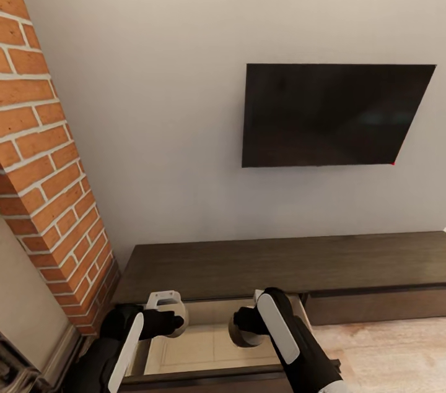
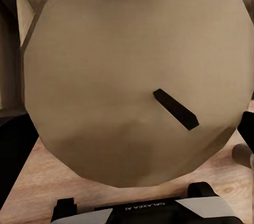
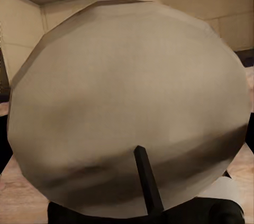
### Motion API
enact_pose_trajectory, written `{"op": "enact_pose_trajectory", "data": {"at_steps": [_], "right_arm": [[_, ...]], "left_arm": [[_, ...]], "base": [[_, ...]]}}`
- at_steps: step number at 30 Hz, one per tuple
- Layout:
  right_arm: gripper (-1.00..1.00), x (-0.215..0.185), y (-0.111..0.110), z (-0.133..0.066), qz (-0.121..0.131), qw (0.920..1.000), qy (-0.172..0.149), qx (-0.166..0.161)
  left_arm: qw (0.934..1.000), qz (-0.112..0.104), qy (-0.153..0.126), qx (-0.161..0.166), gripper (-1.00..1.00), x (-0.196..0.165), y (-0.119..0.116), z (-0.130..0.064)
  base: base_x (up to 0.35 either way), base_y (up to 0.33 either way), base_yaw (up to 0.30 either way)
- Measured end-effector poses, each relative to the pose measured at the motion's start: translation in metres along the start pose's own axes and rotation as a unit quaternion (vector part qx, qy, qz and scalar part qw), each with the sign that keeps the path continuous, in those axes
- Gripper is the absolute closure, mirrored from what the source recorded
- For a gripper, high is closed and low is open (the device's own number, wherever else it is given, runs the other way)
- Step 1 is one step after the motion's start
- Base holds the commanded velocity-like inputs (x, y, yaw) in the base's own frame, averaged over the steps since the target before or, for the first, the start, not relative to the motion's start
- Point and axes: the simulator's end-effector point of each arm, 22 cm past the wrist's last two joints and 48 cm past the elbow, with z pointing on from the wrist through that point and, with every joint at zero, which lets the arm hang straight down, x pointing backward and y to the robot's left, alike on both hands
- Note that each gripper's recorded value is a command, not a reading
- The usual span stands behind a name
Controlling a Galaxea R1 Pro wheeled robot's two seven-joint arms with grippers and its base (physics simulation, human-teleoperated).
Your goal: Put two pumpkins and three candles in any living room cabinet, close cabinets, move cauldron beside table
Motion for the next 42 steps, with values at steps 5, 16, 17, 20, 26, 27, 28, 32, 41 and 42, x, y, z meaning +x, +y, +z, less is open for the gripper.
{"op": "enact_pose_trajectory", "data": {"at_steps": [5,16,17,20,26,27,28,32,41,42], "right_arm": [[1.0,-0.001,-0.002,0.006,-0.003,1.0,-0.002,0.004],[1.0,0.005,0.008,0.02,-0.03,0.9995,-0.008,0.004],[1.0,0.006,0.009,0.021,-0.031,0.9995,-0.009,0.004],[1.0,0.007,0.009,0.025,-0.034,0.9994,-0.009,0.004],[1.0,0.011,0.014,0.033,-0.047,0.9988,-0.013,0.004],[1.0,0.01,0.014,0.035,-0.043,0.9989,-0.017,0.004],[1.0,0.008,0.014,0.036,-0.039,0.999,-0.022,0.005],[1.0,0.006,0.013,0.042,-0.031,0.999,-0.032,0.004],[1.0,0.009,0.016,0.056,-0.034,0.9986,-0.04,0.003],[1.0,0.01,0.016,0.058,-0.034,0.9986,-0.041,0.003]], "left_arm": [[1.0,-0.002,0.002,0.009,1.0,0.004,-0.01,0.008],[0.9987,-0.009,0.04,-0.029,1.0,0.041,0.015,0.043],[0.9988,-0.01,0.036,-0.031,1.0,0.043,0.016,0.048],[0.9989,-0.011,0.029,-0.035,1.0,0.046,0.019,0.058],[0.9991,-0.011,0.026,-0.031,1.0,0.049,0.015,0.068],[0.9993,-0.012,0.025,-0.026,1.0,0.05,0.01,0.07],[0.9993,-0.013,0.024,-0.024,1.0,0.05,0.007,0.071],[0.9994,-0.012,0.021,-0.023,1.0,0.05,0.006,0.076],[0.9997,-0.009,0.004,-0.021,1.0,0.043,0.005,0.081],[0.9997,-0.009,0.004,-0.021,1.0,0.043,0.005,0.082]], "base": [[0.0,0.0,0.0],[0.0,0.0,0.0],[0.0,0.0,0.0],[0.0,0.0,0.0],[0.0,0.0,0.0],[0.0,0.0,0.0],[0.0,0.0,0.0],[0.0,0.0,0.0],[0.0,0.0,0.0],[0.0,0.0,0.0]]}}
